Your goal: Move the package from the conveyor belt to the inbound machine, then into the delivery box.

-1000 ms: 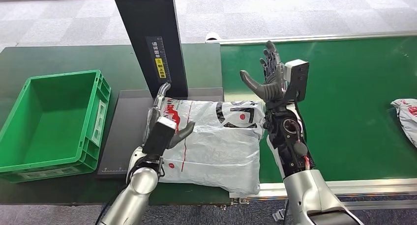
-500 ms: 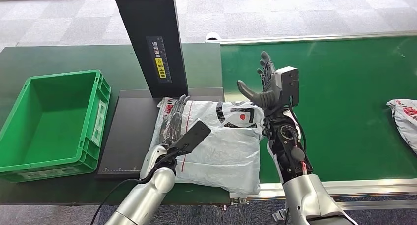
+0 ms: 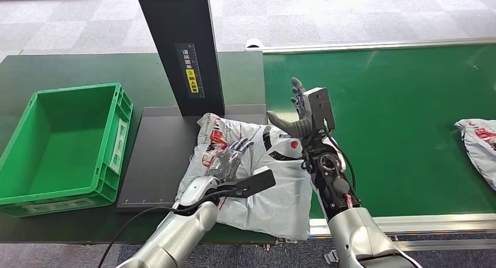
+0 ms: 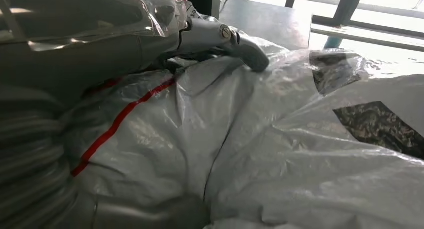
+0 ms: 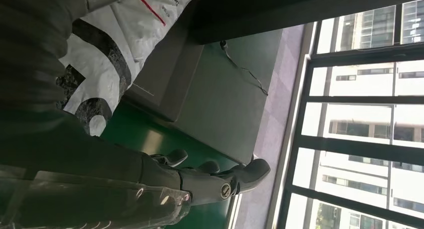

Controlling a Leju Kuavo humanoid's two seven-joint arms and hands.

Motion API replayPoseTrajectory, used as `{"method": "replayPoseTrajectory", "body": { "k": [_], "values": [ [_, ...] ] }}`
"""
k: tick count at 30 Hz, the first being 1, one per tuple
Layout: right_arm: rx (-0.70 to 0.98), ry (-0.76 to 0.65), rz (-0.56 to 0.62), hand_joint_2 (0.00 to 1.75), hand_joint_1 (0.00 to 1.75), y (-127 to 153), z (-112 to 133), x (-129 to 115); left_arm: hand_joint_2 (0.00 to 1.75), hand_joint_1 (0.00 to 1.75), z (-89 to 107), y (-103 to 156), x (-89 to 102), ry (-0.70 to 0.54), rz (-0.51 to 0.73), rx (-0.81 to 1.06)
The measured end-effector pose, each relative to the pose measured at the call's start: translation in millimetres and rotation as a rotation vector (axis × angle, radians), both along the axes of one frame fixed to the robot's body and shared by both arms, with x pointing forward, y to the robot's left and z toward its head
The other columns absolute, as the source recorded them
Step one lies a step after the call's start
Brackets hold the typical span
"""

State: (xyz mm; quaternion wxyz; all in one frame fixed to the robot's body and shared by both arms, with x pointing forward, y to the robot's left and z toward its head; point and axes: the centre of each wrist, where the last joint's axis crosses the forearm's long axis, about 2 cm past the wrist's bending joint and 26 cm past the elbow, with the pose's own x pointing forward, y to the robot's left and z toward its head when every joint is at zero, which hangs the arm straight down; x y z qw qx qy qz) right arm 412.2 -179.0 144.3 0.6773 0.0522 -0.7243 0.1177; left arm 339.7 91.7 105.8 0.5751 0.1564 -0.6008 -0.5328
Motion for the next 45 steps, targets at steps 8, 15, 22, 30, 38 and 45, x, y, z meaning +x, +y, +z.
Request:
{"method": "replayPoseTrajectory", "body": {
  "k": [8, 15, 22, 30, 38, 45],
  "values": [
    [-0.012, 0.025, 0.004, 1.75, 0.00, 1, -1, 0, 1.75, 1.75, 1.9, 1, 0.4, -0.035, -0.014, -0.037],
    [0.003, 0.029, -0.004, 1.75, 0.00, -3, -5, -1, 1.75, 1.75, 16.5, 16, -0.7, -0.273, 0.220, -0.423],
    [0.012, -0.031, 0.080, 1.75, 0.00, -1, -8, -3, 1.75, 1.75, 47.7, 59, -1.9, -0.738, 0.502, -0.752],
    [0.049, -0.076, 0.089, 1.75, 0.00, -1, -8, -4, 1.75, 1.75, 82.3, 118, -11.3, -1.163, 0.513, -0.698],
    [0.062, -0.081, 0.091, 1.75, 0.00, -2, -10, -6, 1.75, 1.75, 115.8, 182, -14.7, -1.353, 0.626, -0.258],
    [0.067, -0.074, 0.101, 1.75, 0.00, -3, -11, -10, 1.75, 1.75, 122.1, 222, 18.9, -1.138, 0.967, 0.108]
  ]
}}
